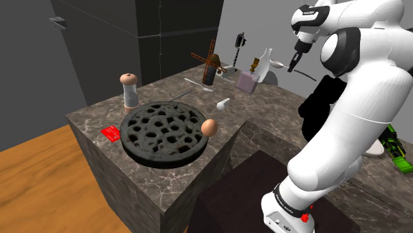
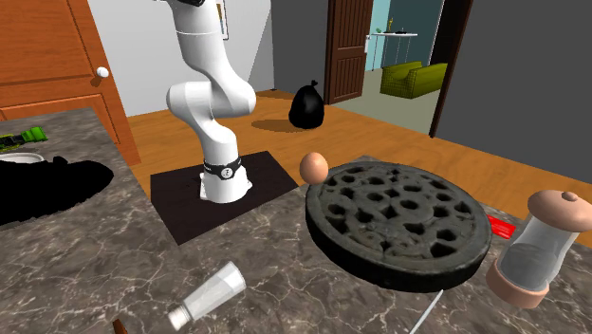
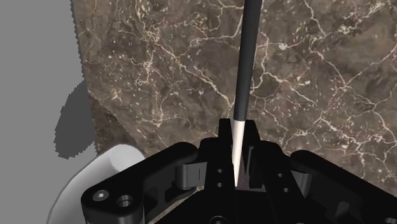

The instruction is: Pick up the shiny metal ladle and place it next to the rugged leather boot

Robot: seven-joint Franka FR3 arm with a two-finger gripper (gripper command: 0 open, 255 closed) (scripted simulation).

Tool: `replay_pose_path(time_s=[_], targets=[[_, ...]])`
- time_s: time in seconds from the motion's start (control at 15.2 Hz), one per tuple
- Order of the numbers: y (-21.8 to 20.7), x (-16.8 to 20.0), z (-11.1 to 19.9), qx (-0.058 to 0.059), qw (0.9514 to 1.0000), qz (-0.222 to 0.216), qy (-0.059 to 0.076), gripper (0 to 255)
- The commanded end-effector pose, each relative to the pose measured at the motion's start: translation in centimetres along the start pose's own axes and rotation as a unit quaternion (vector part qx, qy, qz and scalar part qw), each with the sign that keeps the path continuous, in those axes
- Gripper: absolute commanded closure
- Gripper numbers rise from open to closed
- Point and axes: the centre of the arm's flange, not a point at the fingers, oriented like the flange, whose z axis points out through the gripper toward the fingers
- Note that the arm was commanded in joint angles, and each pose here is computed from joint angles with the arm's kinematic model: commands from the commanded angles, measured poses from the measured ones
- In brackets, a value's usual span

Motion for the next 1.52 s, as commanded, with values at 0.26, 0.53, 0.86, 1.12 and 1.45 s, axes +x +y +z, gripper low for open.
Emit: replay_pose_path(time_s=[0.26, 0.53, 0.86, 1.12, 1.45], targets=[[-0.3, -0.2, 3.2, 0.0, 1.0, 0.0, 0.0, 255], [-0.6, -0.2, 5.3, 0.0, 1.0, 0.0, 0.0, 255], [-0.8, -0.3, 7.9, 0.0, 1.0, 0.0, 0.0, 255], [-1.0, -0.4, 10.0, 0.0, 1.0, 0.0, 0.0, 255], [-1.3, -0.4, 12.6, 0.0, 1.0, 0.0, 0.0, 255]])
